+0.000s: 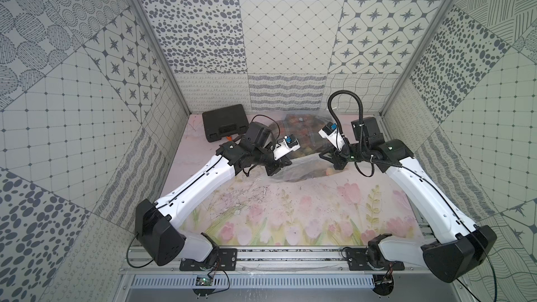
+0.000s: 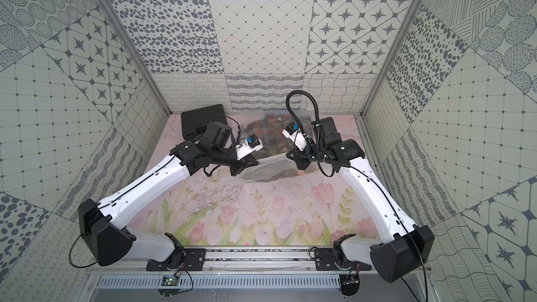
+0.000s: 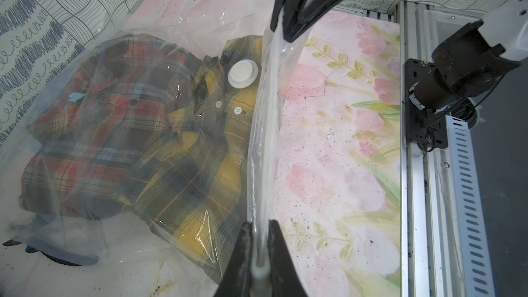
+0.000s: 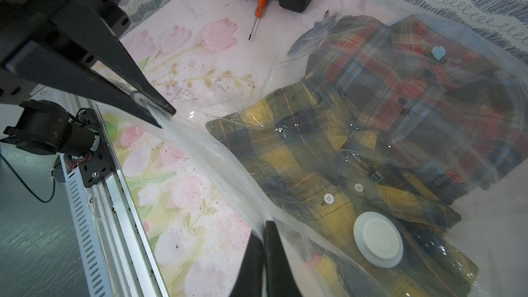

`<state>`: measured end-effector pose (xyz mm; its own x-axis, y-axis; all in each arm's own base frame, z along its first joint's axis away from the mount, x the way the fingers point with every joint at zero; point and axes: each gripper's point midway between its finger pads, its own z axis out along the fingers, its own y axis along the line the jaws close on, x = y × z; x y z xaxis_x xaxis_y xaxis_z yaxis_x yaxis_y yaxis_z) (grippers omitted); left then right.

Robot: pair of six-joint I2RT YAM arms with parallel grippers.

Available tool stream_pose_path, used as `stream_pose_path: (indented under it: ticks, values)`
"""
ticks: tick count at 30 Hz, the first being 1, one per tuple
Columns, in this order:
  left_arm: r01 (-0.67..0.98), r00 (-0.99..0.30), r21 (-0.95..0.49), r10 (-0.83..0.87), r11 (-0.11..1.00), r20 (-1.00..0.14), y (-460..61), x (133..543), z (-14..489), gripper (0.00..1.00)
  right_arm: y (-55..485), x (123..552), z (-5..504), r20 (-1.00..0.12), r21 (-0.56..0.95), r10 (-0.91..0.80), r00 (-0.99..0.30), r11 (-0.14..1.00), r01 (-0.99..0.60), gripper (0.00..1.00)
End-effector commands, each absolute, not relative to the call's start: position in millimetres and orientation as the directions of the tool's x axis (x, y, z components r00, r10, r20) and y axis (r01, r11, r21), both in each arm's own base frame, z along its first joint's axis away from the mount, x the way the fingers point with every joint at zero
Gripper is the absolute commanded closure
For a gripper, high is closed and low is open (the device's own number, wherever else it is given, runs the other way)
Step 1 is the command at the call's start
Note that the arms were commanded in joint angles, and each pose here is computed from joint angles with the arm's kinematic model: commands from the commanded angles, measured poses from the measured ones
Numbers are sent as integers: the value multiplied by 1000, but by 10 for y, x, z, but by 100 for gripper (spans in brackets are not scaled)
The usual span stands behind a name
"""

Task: Place the folded shirt into the vacuum bag
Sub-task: Close the vacuum bag at the center of the board.

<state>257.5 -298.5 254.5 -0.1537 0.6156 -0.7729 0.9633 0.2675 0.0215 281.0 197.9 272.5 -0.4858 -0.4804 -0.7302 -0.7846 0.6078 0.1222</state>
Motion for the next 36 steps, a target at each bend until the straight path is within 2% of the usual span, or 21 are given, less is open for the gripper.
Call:
stream_pose_path:
  ticks: [1, 3, 7, 11, 21, 31, 36]
  values:
    - [956, -259, -104, 625, 273, -736, -2886, 2363, 2478, 100, 1937, 2805, 2877, -738, 55, -504, -449, 618, -784, 100]
    - [964, -232, -105, 574, 246, -785, -2986, 2362, 2605, 100, 2023, 2727, 2849, -732, 82, -518, -443, 578, -812, 95]
    - [973, -203, -111, 521, 201, -829, -3104, 2352, 2719, 100, 2234, 2624, 2911, -741, 98, -541, -398, 499, -861, 69]
    - [974, -200, -110, 526, 197, -827, -3138, 2371, 2706, 100, 2447, 2631, 2937, -733, 87, -576, -361, 447, -890, 62]
    - [978, -169, -78, 505, 195, -846, -3147, 2386, 2769, 100, 2689, 2628, 2842, -747, 138, -561, -357, 394, -909, 61]
    - [975, -171, -71, 509, 210, -844, -3152, 2436, 2747, 100, 2755, 2648, 2616, -722, 172, -574, -385, 390, -904, 65]
    - [974, -173, -71, 503, 214, -847, -3150, 2437, 2765, 100, 2756, 2669, 2557, -713, 176, -581, -393, 394, -902, 77]
